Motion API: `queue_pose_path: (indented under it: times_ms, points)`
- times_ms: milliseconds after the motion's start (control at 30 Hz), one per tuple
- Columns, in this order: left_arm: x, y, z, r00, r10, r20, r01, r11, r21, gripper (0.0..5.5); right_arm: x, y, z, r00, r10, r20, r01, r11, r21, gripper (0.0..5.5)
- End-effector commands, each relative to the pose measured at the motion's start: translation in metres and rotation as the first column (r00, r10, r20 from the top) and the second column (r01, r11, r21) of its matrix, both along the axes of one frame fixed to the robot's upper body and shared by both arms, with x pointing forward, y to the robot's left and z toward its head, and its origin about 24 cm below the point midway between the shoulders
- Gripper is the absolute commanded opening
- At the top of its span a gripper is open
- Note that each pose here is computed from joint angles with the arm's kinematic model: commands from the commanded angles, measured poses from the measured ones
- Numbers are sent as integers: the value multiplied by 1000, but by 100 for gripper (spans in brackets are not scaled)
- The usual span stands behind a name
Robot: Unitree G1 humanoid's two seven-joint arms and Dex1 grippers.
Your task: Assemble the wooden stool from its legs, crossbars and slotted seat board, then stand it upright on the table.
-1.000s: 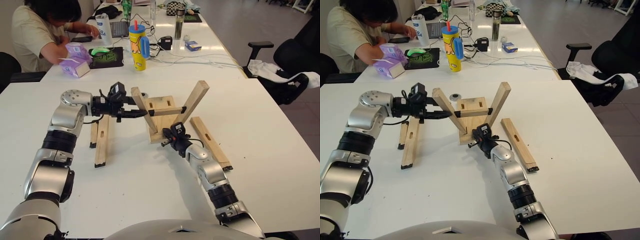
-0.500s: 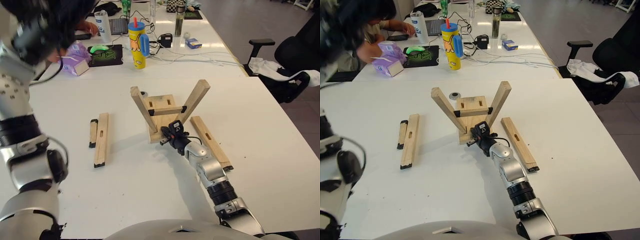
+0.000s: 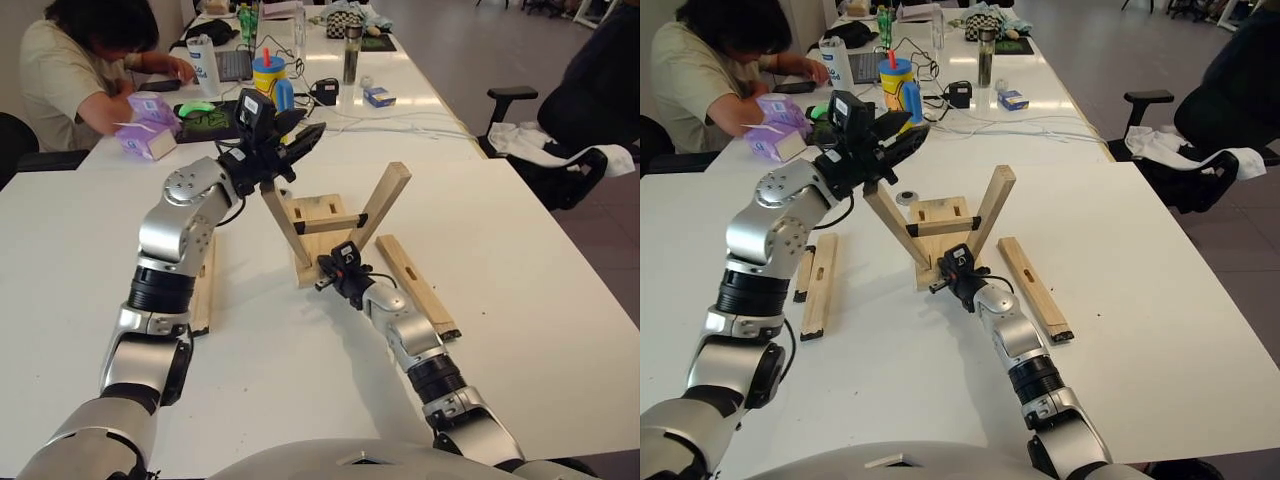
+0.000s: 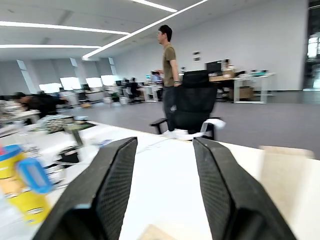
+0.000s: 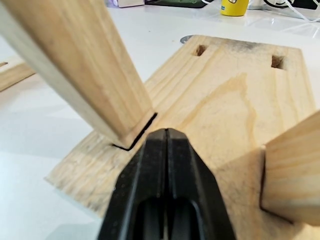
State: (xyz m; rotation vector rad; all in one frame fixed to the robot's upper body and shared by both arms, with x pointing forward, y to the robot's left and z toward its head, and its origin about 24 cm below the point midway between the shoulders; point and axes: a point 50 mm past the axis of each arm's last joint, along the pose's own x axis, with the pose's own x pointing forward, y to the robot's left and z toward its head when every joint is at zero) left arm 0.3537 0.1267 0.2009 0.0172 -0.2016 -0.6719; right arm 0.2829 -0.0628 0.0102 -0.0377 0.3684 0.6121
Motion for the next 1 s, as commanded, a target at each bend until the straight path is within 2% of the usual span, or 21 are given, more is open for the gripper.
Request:
queue_pose_path:
  times_ms: [33,133,200,233,267,300,333,367,400,433,467,500,600,667,700,800,867,933,1000]
  points:
    - [-30,25,124,894,93,439,67,940,-336,208,-32,-16,-57,964,-39,-263,6,992,-126,0]
    - [-77,32,182,777,86,624,245,871,-426,208,-33,-21,-58,963,-52,-263,20,992,-124,0]
    - [-82,27,184,788,51,613,259,876,-406,208,-35,-25,-58,963,-67,-263,35,992,-125,0]
    - [-65,14,153,873,5,488,187,921,-343,208,-35,-26,-58,962,-73,-262,41,991,-124,0]
    - [-47,4,104,952,-17,306,101,960,-261,208,-35,-27,-58,962,-78,-261,47,991,-124,0]
    - [-28,-3,29,1000,4,9,-2,988,-155,208,-35,-26,-57,963,-79,-260,48,991,-122,0]
    - [-26,-6,-54,957,55,-285,-52,998,21,208,-35,-25,-56,963,-80,-258,51,992,-118,0]
    - [-44,-6,-131,856,91,-508,-23,990,139,208,-34,-23,-56,963,-73,-259,44,992,-118,0]
    - [-72,-5,-187,762,133,-634,53,963,266,208,-34,-22,-56,962,-63,-265,32,992,-122,0]
    - [-91,-4,-213,713,152,-685,88,949,302,208,-33,-21,-56,961,-62,-270,28,992,-127,0]
    - [-97,-4,-221,703,166,-691,84,946,313,208,-33,-22,-56,960,-65,-272,32,991,-127,0]
    - [-92,-3,-219,726,187,-662,70,937,341,208,-33,-24,-55,960,-73,-271,39,991,-126,0]
    - [-53,-7,-176,862,215,-459,-55,940,336,208,-30,-23,-54,960,-73,-271,42,992,-118,0]
    - [-28,-2,-123,930,275,-246,-224,951,215,208,-29,-20,-53,962,-58,-267,28,993,-117,0]
    - [-22,2,-100,938,308,-157,-287,948,140,208,-28,-19,-52,964,-52,-262,21,993,-117,0]
    - [-21,23,-41,893,446,54,-442,893,-83,208,-23,-12,-43,980,-18,-197,2,997,-82,0]
    - [-33,38,-13,819,548,170,-521,835,-180,208,-19,-6,-29,994,12,-104,-16,999,-42,0]
    - [-53,54,0,736,633,239,-594,774,-221,208,-16,-1,-18,998,32,-45,-32,999,-8,0]
    - [-70,65,-7,693,683,233,-656,731,-189,208,-14,3,-8,999,33,4,-34,999,14,0]
